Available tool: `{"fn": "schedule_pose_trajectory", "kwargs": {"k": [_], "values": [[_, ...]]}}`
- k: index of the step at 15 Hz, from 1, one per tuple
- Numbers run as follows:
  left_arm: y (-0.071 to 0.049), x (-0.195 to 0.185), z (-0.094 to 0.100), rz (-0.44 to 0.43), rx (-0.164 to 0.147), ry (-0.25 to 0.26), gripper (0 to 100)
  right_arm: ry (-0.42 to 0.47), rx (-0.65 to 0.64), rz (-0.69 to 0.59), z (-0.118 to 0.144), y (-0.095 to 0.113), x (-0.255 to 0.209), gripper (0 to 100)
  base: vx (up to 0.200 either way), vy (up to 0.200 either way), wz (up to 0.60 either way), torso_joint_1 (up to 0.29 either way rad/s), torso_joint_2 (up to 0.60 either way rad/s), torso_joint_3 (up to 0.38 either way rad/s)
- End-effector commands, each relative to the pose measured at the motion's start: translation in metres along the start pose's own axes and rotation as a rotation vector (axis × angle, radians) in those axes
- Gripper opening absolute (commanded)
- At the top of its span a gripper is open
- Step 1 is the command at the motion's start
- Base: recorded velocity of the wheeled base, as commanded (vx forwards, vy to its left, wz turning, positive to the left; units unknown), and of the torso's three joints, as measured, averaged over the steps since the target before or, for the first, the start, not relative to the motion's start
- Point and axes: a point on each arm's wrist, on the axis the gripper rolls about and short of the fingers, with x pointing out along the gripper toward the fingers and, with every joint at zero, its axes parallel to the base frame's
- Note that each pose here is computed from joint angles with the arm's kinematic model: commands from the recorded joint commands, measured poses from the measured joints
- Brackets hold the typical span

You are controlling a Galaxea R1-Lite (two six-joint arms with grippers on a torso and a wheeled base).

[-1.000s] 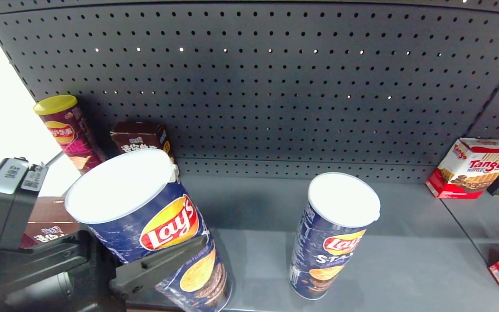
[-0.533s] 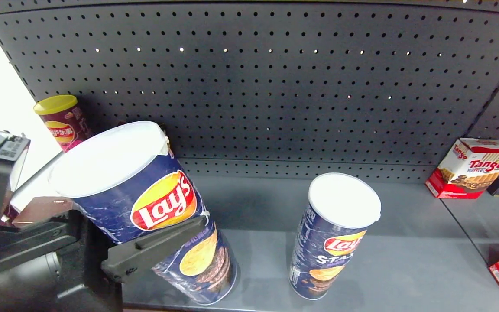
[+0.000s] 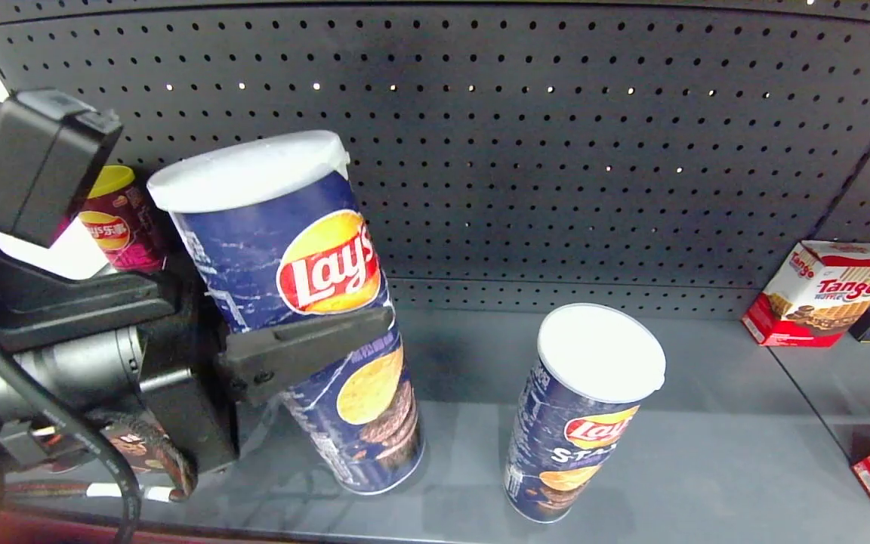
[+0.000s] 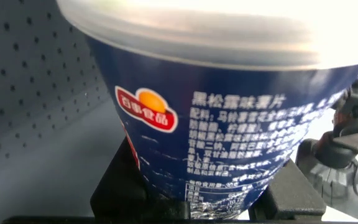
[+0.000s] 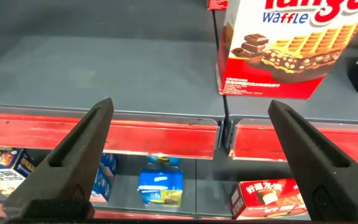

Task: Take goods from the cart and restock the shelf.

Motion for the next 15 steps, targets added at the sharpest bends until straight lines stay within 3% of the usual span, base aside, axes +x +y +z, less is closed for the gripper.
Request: {"fn": "schedule_pose_trajectory", "kwargs": {"k": [1,5,7,8,10,13,14,15], "values": [[0.005,0.009,0.002,-0.004,-0.002,0.006,0,0.000,0.000,0.000,0.000,0.000,0.000,100,0.000,0.000,0.00,0.000,0.00,0.000],[0.012,0.021,-0.003,-0.008,-0.024,0.062,0,0.000,0.000,0.000,0.000,0.000,0.000,100,0.000,0.000,0.00,0.000,0.00,0.000],[0.021,0.028,-0.001,-0.003,-0.029,0.067,0,0.000,0.000,0.000,0.000,0.000,0.000,100,0.000,0.000,0.00,0.000,0.00,0.000],[0.032,0.041,-0.005,0.007,-0.037,0.089,0,0.000,0.000,0.000,0.000,0.000,0.000,100,0.000,0.000,0.00,0.000,0.00,0.000],[0.059,0.074,-0.020,0.027,-0.005,0.140,0,0.000,0.000,0.000,0.000,0.000,0.000,100,0.000,0.000,0.00,0.000,0.00,0.000],[0.078,0.108,-0.026,0.017,0.029,0.147,0,0.000,0.000,0.000,0.000,0.000,0.000,100,0.000,0.000,0.00,0.000,0.00,0.000],[0.078,0.108,-0.026,0.017,0.029,0.147,0,0.000,0.000,0.000,0.000,0.000,0.000,100,0.000,0.000,0.00,0.000,0.00,0.000],[0.092,0.134,-0.029,0.019,0.048,0.139,0,0.000,0.000,0.000,0.000,0.000,0.000,100,0.000,0.000,0.00,0.000,0.00,0.000]]}}
